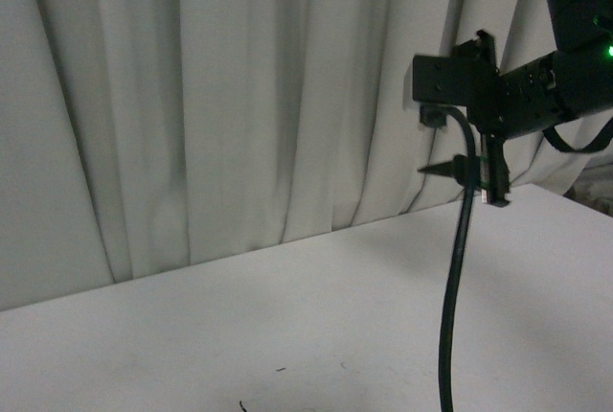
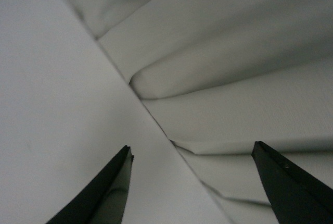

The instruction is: Wind up and store yellow beetle toy

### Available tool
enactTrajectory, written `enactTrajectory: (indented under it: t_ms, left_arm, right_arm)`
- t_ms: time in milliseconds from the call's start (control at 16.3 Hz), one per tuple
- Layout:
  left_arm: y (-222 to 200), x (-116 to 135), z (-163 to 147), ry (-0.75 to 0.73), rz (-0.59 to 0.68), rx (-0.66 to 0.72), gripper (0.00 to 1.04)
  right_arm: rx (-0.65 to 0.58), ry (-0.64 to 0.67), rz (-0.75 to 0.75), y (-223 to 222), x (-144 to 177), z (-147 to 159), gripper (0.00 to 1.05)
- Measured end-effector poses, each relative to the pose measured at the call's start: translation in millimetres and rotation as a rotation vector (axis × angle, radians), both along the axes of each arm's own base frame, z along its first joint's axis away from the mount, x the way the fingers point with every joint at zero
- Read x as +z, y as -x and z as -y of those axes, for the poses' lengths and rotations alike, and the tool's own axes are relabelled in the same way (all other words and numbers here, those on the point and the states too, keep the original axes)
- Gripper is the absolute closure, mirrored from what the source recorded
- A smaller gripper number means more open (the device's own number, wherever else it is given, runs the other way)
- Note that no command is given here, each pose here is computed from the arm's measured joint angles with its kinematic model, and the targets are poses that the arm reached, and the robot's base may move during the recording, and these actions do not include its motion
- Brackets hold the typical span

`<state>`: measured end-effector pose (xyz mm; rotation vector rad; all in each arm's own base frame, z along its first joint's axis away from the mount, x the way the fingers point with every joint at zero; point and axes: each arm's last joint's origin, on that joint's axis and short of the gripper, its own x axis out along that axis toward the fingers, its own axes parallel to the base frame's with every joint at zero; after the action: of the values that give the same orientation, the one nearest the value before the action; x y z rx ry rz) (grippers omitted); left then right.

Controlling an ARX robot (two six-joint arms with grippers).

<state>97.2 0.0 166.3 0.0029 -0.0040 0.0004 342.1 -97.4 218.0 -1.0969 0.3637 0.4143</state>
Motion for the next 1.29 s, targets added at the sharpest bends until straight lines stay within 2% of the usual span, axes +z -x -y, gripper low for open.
enactTrajectory:
  t_ms: [61,123,245,306,368,429,858,980,1225,1287]
  left_arm:
    - [0.0,0.0,0.0,0.000,0.000,-0.001,0.07]
    - [0.0,0.0,0.0,0.000,0.000,0.000,0.07]
    - [0.0,0.0,0.0,0.000,0.000,0.000,0.07]
    - [0.0,0.0,0.0,0.000,0.000,0.000,0.07]
    - [0.0,0.0,0.0,0.000,0.000,0.000,0.07]
    - [0.0,0.0,0.0,0.000,0.000,0.000,0.07]
    - [0.0,0.0,0.0,0.000,0.000,0.000,0.07]
    - [0.0,0.0,0.0,0.000,0.000,0.000,0.07]
    - [0.0,0.0,0.0,0.000,0.000,0.000,0.07]
    - [0.0,0.0,0.0,0.000,0.000,0.000,0.07]
  right_arm:
    - [-0.186,-0.205,0.141,25.2,-6.3,-20.0,0.38]
    - [-0.272,-0.400,0.265,44.6,-3.4,-33.0,0.49]
    - [-0.320,-0.790,0.435,78.2,14.4,-50.9,0.70]
    - [-0.342,-0.925,0.445,91.2,13.0,-56.6,0.81]
    - [-0.377,-0.989,0.414,102.6,1.2,-61.1,0.92]
    - [-0.409,-1.030,0.356,113.8,-15.5,-67.3,1.04]
    - [-0.424,-1.076,0.353,166.9,-37.1,-88.1,1.03]
    - [-0.397,-1.084,0.354,178.5,-38.4,-98.5,1.03]
    - [-0.394,-1.088,0.381,195.8,-48.3,-98.1,1.03]
    - [-0.414,-1.079,0.348,199.1,-54.9,-98.0,1.03]
